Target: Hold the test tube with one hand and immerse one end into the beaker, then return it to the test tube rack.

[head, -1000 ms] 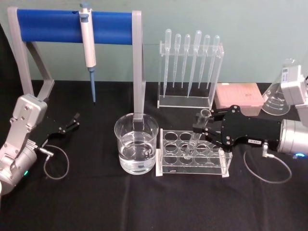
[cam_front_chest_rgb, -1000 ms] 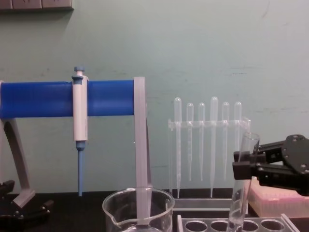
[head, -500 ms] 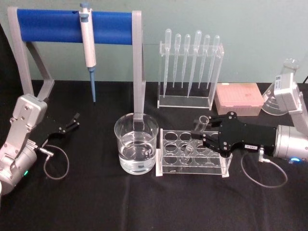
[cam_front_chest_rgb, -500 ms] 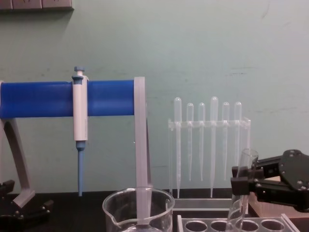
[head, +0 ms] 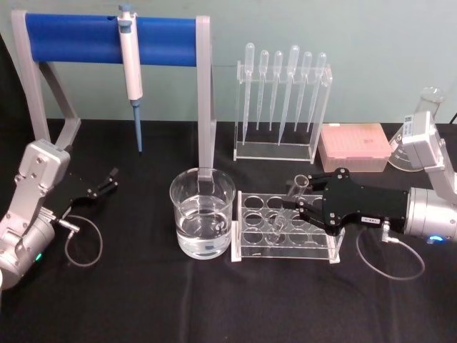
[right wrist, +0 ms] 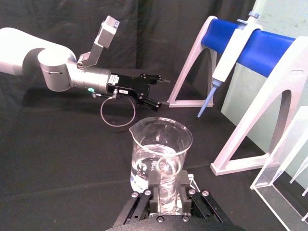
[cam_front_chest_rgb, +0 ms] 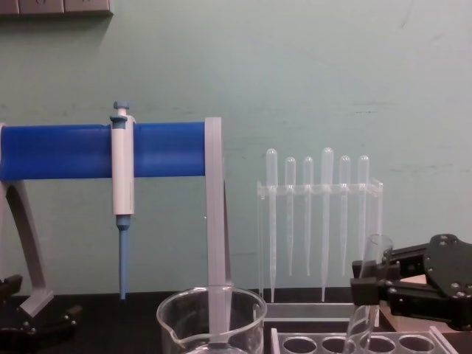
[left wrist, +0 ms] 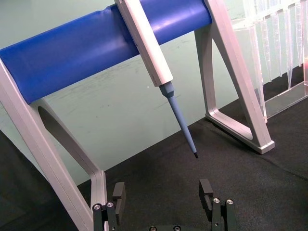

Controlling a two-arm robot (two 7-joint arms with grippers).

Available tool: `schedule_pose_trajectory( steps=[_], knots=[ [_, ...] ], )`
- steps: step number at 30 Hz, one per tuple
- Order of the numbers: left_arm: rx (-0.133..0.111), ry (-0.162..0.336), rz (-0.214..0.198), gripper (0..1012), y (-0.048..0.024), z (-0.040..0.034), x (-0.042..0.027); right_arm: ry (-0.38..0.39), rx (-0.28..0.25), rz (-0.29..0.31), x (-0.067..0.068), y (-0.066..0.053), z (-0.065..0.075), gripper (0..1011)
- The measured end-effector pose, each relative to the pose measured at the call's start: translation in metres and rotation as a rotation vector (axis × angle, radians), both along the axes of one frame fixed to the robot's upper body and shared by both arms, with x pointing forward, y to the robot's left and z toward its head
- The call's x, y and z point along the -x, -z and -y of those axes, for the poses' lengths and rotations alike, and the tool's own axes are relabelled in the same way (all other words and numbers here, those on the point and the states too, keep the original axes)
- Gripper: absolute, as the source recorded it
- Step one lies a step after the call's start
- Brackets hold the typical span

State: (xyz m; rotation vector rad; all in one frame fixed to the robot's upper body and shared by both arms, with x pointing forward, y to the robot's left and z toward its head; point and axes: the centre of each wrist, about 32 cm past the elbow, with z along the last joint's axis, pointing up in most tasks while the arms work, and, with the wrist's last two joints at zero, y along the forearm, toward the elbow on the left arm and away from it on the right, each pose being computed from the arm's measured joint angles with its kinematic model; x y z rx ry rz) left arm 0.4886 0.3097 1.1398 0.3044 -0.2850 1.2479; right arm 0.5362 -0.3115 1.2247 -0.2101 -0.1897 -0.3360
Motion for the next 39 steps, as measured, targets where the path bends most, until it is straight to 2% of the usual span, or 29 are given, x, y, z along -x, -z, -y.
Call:
schedule_pose_trajectory(
  steps=[2,5,9,10,12,13,15,16,17,19,20,22,23,24,25,28,29,31,32,34,35,37,38,39],
  knots=[
    [0.0,0.0,0.0,1000,0.0,0.0,0.0,0.0,0.0,0.0,0.0,0.0,0.0,282],
    [0.0,0.0,0.0,1000,0.0,0.0,0.0,0.0,-0.001,0.0,0.0,0.0,0.0,420],
    [0.0,0.0,0.0,1000,0.0,0.0,0.0,0.0,-0.002,0.0,0.0,0.0,0.0,499],
    [0.0,0.0,0.0,1000,0.0,0.0,0.0,0.001,-0.003,0.001,0.0,0.0,0.0,561],
    [0.0,0.0,0.0,1000,0.0,0.0,0.0,0.001,-0.01,0.015,0.003,-0.003,-0.001,600],
    [0.0,0.0,0.0,1000,0.0,0.0,0.0,0.004,-0.018,0.029,0.006,-0.005,-0.001,658],
    [0.0,0.0,0.0,1000,0.0,0.0,0.0,0.009,-0.031,0.048,0.009,-0.008,-0.001,713],
    [0.0,0.0,0.0,1000,0.0,0.0,0.0,0.014,-0.039,0.059,0.011,-0.01,-0.001,713],
    [0.0,0.0,0.0,1000,0.0,0.0,0.0,0.025,-0.055,0.079,0.015,-0.013,0.0,768],
    [0.0,0.0,0.0,1000,0.0,0.0,0.0,0.041,-0.074,0.102,0.02,-0.015,0.001,812],
    [0.0,0.0,0.0,1000,0.0,0.0,0.0,0.062,-0.102,0.125,0.025,-0.017,0.002,866],
    [0.0,0.0,0.0,1000,0.0,0.0,0.0,0.086,-0.133,0.144,0.03,-0.017,0.003,895],
    [0.0,0.0,0.0,1000,0.0,0.0,0.0,0.122,-0.171,0.164,0.036,-0.016,0.005,941],
    [0.0,0.0,0.0,1000,0.0,0.0,0.0,0.142,-0.189,0.171,0.039,-0.014,0.005,978],
    [0.0,0.0,0.0,1000,0.0,0.0,0.0,0.186,-0.227,0.185,0.046,-0.01,0.006,978],
    [0.0,0.0,0.0,1000,0.0,0.0,0.0,0.261,-0.279,0.203,0.054,0.0,0.006,1002],
    [0.0,0.0,0.0,1000,0.0,0.0,0.0,0.32,-0.314,0.216,0.059,0.008,0.005,1002],
    [0.0,0.0,0.0,1000,0.0,0.0,0.0,0.378,-0.35,0.22,0.064,0.017,0.004,1002],
    [0.0,0.0,0.0,1000,0.0,0.0,0.0,0.446,-0.378,0.225,0.069,0.026,0.001,1003],
    [0.0,0.0,0.0,1000,0.0,0.0,0.0,0.509,-0.394,0.228,0.073,0.034,-0.002,1003],
    [0.0,0.0,0.0,1000,0.0,0.0,0.0,0.574,-0.41,0.227,0.076,0.042,-0.005,1003],
    [0.0,0.0,0.0,1000,0.0,0.0,0.0,0.634,-0.42,0.223,0.079,0.05,-0.009,1002],
    [0.0,0.0,0.0,1000,0.0,0.0,0.0,0.689,-0.429,0.215,0.081,0.056,-0.013,1002],
    [0.0,0.0,0.0,1000,0.0,0.0,0.0,0.709,-0.432,0.209,0.082,0.059,-0.015,1002]
  ],
)
